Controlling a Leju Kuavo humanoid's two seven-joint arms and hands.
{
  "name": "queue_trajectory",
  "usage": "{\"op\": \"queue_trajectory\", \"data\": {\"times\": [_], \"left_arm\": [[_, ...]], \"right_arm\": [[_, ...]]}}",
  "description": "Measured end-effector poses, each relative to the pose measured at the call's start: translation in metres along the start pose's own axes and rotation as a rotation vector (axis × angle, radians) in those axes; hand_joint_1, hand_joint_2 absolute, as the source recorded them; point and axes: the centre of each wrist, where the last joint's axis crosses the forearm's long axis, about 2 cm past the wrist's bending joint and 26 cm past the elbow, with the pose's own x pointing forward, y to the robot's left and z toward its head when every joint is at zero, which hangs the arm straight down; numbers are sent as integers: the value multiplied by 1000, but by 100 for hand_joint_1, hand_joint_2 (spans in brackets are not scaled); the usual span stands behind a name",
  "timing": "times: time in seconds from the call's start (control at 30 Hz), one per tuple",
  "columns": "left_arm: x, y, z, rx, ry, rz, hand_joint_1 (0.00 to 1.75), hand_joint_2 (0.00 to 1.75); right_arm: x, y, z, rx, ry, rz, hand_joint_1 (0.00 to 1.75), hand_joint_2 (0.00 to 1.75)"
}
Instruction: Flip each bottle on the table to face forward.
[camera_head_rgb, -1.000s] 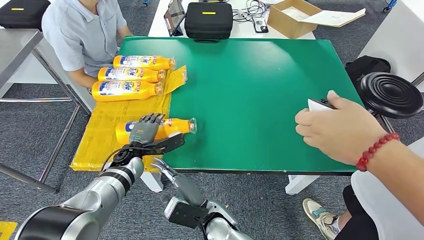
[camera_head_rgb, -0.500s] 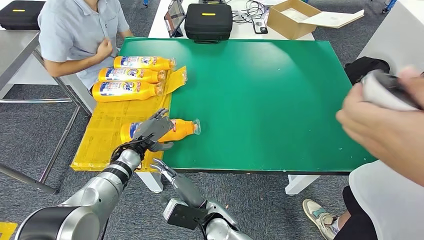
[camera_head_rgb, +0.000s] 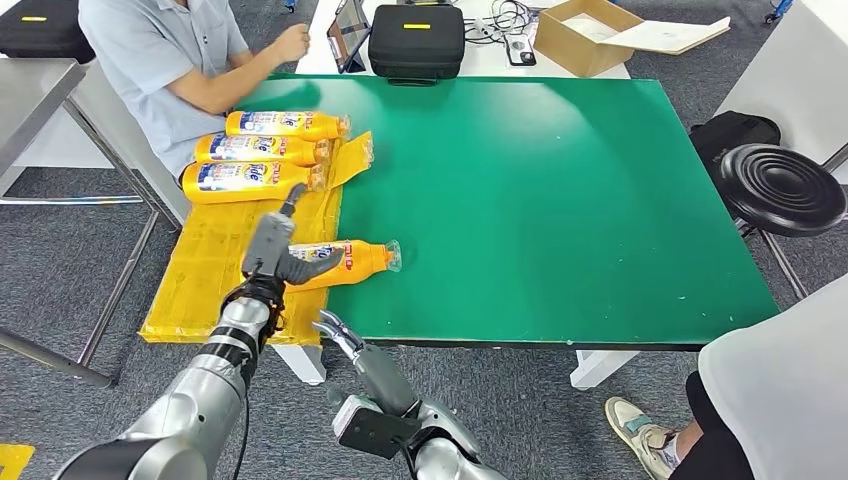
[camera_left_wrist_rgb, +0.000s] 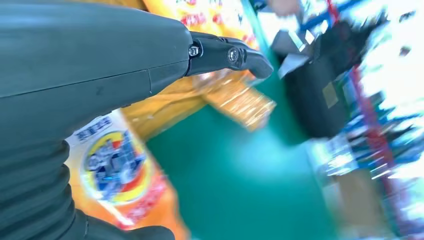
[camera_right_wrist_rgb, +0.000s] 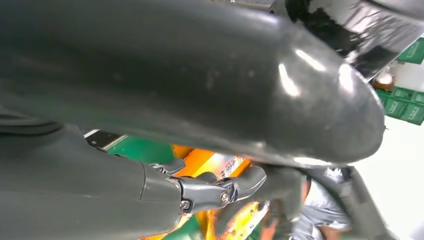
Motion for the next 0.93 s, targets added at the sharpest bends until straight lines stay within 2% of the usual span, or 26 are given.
{"op": "queue_trajectory", "data": {"times": [0.07, 0.2, 0.3, 0.47, 0.6, 0.77, 0.87, 0.93], "left_arm": [[7, 1, 2, 69, -44, 108, 0, 175], [23, 4, 14, 182, -82, 373, 0, 175], [33, 5, 29, 203, -102, 510, 0, 175], [43, 3, 44, 178, -142, 536, 0, 175], [41, 0, 64, 163, -145, 503, 0, 175], [32, -11, 111, 149, -135, 462, 0, 175], [30, -14, 136, 142, -118, 449, 0, 175], [30, -16, 143, 138, -115, 442, 0, 175]], "right_arm": [[1, 0, 1, -24, -4, 7, 0, 0], [12, -3, 1, -174, -38, 18, 0, 175], [25, -11, 0, -306, -80, 30, 0, 175], [39, -20, 1, -417, -129, 54, 0, 175], [51, -26, 7, -546, -148, 86, 0, 0], [46, -33, 32, -694, -61, -50, 0, 0], [42, -45, 48, -801, -16, -56, 0, 0], [41, -50, 52, -843, -5, -41, 0, 0]]}}
